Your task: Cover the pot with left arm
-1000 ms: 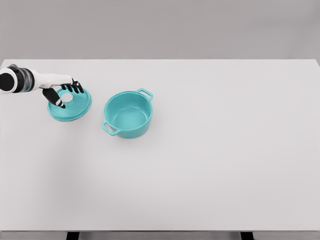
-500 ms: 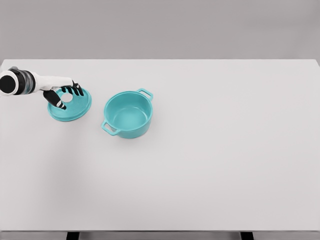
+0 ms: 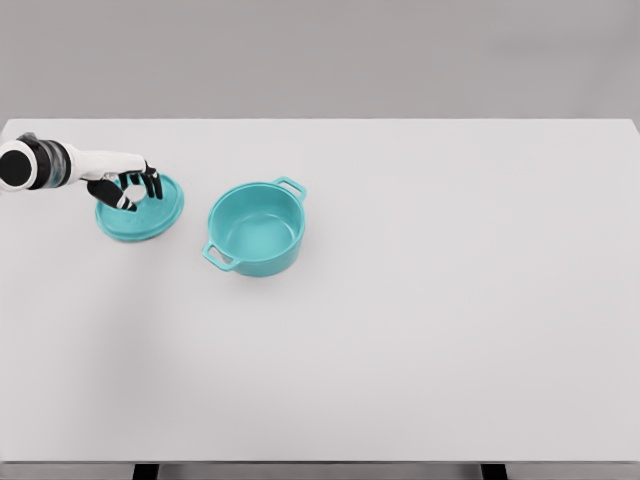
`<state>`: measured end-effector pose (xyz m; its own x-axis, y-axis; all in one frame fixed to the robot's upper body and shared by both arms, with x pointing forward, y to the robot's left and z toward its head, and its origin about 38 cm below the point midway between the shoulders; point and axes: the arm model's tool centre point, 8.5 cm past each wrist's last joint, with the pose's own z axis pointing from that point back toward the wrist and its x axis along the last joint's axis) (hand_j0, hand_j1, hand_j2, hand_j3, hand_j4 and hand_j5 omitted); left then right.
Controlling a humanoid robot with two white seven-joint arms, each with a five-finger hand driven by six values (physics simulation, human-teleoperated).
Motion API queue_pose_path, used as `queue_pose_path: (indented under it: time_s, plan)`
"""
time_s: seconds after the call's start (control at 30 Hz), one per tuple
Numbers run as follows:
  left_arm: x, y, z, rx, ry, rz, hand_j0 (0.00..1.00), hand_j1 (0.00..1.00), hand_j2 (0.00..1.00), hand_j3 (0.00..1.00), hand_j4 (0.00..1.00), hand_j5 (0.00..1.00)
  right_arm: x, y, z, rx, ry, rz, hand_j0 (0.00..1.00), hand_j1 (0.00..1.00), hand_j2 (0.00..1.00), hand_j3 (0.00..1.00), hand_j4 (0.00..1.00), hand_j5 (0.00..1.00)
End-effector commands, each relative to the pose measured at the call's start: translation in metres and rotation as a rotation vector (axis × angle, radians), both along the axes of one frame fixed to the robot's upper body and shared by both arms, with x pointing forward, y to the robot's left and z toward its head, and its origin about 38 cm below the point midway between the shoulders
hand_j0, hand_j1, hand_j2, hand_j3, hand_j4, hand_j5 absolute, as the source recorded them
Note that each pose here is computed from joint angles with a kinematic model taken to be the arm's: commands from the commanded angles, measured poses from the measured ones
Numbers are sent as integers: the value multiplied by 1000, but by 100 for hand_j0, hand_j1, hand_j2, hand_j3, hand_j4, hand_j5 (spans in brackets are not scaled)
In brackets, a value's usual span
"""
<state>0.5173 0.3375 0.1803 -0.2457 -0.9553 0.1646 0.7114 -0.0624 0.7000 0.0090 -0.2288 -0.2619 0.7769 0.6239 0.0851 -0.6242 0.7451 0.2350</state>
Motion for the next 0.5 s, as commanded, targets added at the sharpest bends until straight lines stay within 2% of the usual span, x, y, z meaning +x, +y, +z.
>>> queue_pose_path:
  time_s: [0.0,0.17,0.47]
  plan:
    - [0,-1,1,-3,-2,-4,54,54,54,54,54,54,0,0,0,0,0,0,100,100,100,100,100,100]
    - [-1,-1,8,-5,-14,-25,54,54,54,54,54,54,0,0,0,1,1,0,100,100,100,100,100,100]
    - [-12,-13,30,-23,-48,-140,54,54,54,54,54,54,0,0,0,1,1,0,100,100,100,100,100,100]
